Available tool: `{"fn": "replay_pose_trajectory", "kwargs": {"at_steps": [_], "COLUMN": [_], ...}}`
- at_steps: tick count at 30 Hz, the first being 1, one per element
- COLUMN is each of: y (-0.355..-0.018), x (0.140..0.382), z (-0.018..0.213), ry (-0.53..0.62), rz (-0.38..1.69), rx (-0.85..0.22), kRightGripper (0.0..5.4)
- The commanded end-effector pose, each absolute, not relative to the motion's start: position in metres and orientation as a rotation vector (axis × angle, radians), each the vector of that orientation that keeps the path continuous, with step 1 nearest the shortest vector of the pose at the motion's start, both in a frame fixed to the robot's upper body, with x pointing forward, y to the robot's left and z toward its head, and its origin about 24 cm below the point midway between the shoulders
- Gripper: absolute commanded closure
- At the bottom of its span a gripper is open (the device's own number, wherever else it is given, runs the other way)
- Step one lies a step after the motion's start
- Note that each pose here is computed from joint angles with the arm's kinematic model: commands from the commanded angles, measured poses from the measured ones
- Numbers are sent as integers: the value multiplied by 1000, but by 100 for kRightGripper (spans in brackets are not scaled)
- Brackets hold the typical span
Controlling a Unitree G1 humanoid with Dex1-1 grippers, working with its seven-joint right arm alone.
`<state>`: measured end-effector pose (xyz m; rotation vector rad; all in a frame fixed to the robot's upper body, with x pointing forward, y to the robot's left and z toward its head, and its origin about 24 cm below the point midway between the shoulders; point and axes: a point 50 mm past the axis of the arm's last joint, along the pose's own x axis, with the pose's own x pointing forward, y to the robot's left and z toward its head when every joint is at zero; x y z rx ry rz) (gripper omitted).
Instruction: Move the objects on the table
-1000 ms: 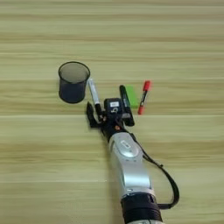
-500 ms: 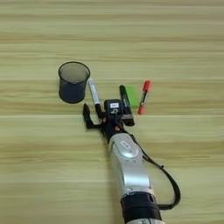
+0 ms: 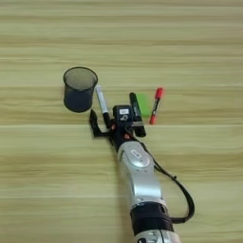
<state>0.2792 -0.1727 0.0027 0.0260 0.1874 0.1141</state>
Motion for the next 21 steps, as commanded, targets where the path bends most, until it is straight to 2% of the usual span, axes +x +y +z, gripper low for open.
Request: {"fn": "replay_pose_trajectory", "kwargs": {"at_steps": [1, 9, 19, 21], "y": [-175, -176, -178, -178], "x": [288, 287, 287, 287], "z": [12, 7, 4, 3], "ry": [160, 187, 205, 207], "rz": [118, 118, 116, 117], "rx": [16, 20, 10, 9], "kRightGripper": [27, 144, 270, 282]}}
